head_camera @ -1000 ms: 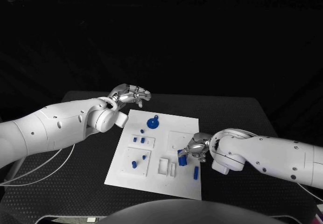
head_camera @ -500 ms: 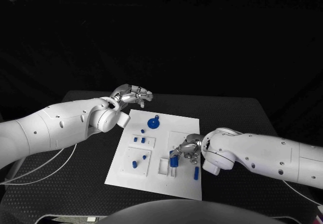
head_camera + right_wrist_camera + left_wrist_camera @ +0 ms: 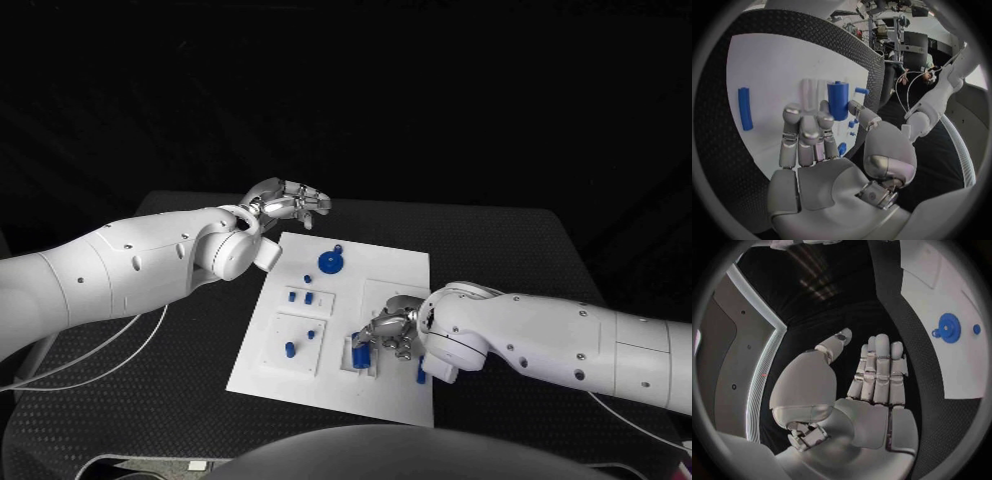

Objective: Assemble the parts on the task board

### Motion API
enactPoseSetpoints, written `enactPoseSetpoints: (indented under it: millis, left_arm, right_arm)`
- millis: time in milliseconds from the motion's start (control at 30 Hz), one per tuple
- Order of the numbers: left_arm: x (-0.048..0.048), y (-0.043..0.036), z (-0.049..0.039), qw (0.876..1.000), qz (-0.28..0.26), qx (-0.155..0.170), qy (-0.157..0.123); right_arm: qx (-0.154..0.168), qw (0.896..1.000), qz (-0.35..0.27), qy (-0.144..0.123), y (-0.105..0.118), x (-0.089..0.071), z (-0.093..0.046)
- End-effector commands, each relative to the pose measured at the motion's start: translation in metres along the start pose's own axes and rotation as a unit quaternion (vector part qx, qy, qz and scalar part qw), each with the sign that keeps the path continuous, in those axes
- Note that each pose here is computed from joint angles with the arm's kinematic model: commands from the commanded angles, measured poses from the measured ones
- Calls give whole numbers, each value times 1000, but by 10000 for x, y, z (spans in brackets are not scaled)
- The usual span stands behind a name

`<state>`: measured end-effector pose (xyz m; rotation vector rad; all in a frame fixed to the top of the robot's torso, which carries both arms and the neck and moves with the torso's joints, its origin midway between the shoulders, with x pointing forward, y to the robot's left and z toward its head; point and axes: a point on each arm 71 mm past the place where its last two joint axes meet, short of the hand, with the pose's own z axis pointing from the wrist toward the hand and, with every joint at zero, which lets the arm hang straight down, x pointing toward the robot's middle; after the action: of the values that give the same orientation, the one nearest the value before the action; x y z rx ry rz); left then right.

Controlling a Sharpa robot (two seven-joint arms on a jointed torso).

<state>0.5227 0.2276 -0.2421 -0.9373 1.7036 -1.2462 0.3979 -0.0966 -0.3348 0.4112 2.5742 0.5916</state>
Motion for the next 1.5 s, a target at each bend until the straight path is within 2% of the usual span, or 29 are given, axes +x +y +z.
enactPoseSetpoints:
  millis: [33,533,1500]
  left_arm:
    - [27,-17,7,1000,1,3,10]
    - [21,-15,6,1000,2,2,8]
    - [28,-29,13,1000,4,2,10]
  right_arm:
    - [3,1000,-7,4,-33,26,25]
    - [3,1000,-7,-3,-25,21,74]
    - [3,1000,-11,7,-3,72,127]
